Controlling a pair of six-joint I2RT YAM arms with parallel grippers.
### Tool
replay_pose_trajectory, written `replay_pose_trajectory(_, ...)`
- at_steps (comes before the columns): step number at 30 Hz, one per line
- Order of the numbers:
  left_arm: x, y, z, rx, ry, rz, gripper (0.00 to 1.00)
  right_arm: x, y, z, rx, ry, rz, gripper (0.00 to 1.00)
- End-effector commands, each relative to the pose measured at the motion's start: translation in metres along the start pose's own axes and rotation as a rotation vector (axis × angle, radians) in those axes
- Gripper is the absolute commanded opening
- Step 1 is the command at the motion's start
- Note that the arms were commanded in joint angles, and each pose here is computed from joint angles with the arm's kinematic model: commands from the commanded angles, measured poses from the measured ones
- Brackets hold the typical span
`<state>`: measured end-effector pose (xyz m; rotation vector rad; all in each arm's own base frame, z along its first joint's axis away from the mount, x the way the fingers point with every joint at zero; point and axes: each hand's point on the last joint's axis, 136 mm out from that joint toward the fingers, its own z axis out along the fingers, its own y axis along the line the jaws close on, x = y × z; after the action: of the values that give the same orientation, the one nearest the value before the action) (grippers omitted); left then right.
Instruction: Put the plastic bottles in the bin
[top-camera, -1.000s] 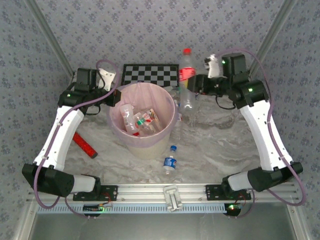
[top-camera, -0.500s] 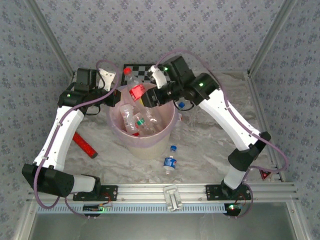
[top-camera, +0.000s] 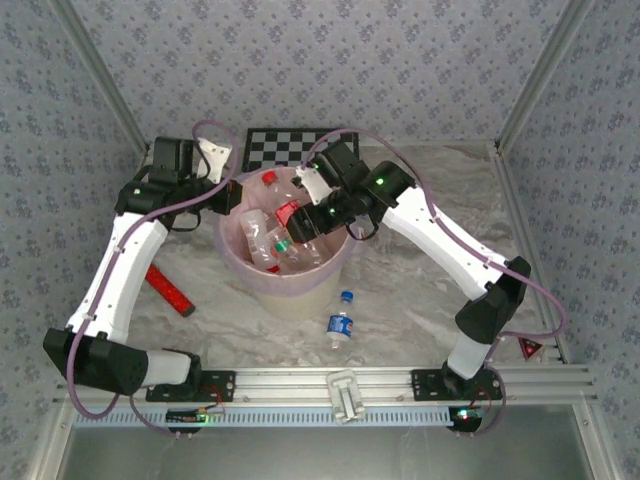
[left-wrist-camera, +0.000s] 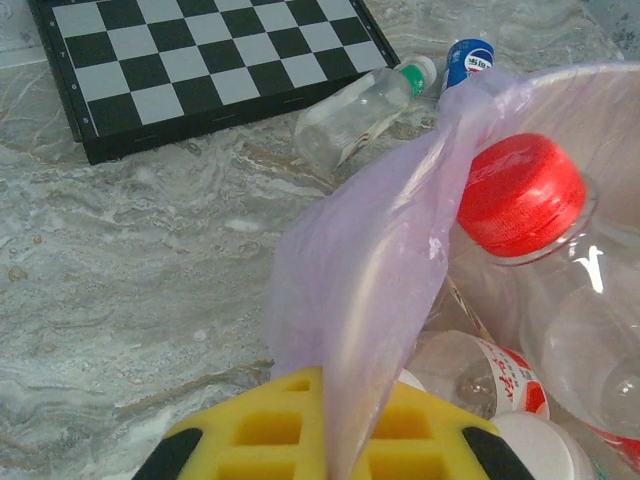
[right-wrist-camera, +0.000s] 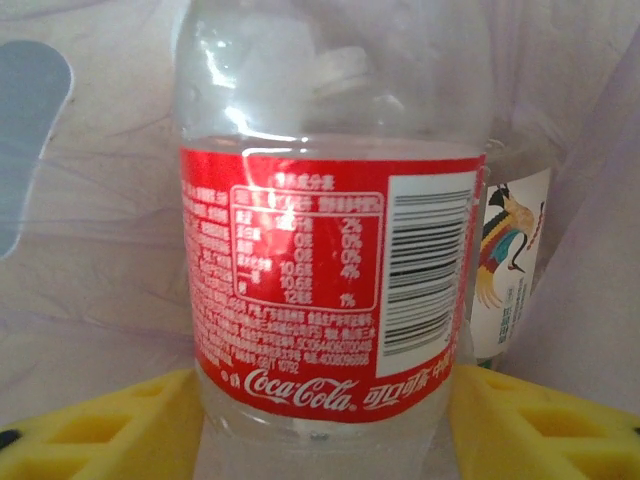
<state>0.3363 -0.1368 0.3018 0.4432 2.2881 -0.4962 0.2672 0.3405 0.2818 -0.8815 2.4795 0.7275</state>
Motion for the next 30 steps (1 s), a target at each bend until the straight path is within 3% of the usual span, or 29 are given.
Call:
replay_pose_trajectory(1, 0.005, -0.014, -0.01, 0.049, 0.009, -0.008, 0.0, -0.003, 0.001, -0.021, 0.027, -0.035, -0.039, 0.71)
replay_pose_trajectory(4, 0.006, -0.014, -0.009, 0.049, 0.012, -0.007, 0.0, -0.018, 0.005, -0.035, 0.033, -0.086, -0.069, 0.8)
replay_pose_trajectory(9, 0.006, -0.014, -0.01, 0.049, 0.01, -0.005, 0.0, -0.045, 0.008, -0.039, 0.056, -0.151, -0.105, 0.82)
replay_pose_trajectory(11, 0.006, -0.014, -0.01, 0.049, 0.009, -0.005, 0.0, -0.053, 0.006, -0.033, 0.077, -0.151, -0.109, 0.76)
replay_pose_trajectory(13, 0.006, -0.014, -0.01, 0.051, 0.011, -0.005, 0.0, -0.057, 0.002, -0.021, 0.094, -0.132, -0.105, 0.63)
replay_pose_trajectory(15, 0.007, -0.014, -0.009, 0.051, 0.011, -0.006, 0.0, -0.06, -0.002, -0.006, 0.104, -0.111, -0.101, 0.43)
replay_pose_trajectory(16, 0.007, -0.014, -0.009, 0.051, 0.014, -0.006, 0.0, -0.062, -0.004, -0.002, 0.109, -0.105, -0.098, 0.4)
replay_pose_trajectory(25, 0.007, -0.014, -0.009, 0.053, 0.011, -0.006, 0.0, -0.031, -0.011, 0.056, 0.118, 0.027, -0.08, 0.39)
replay_pose_trajectory(30, 0.007, -0.014, -0.008, 0.054, 0.014, -0.008, 0.0, -0.033, -0.004, 0.05, 0.104, 0.005, -0.078, 0.39)
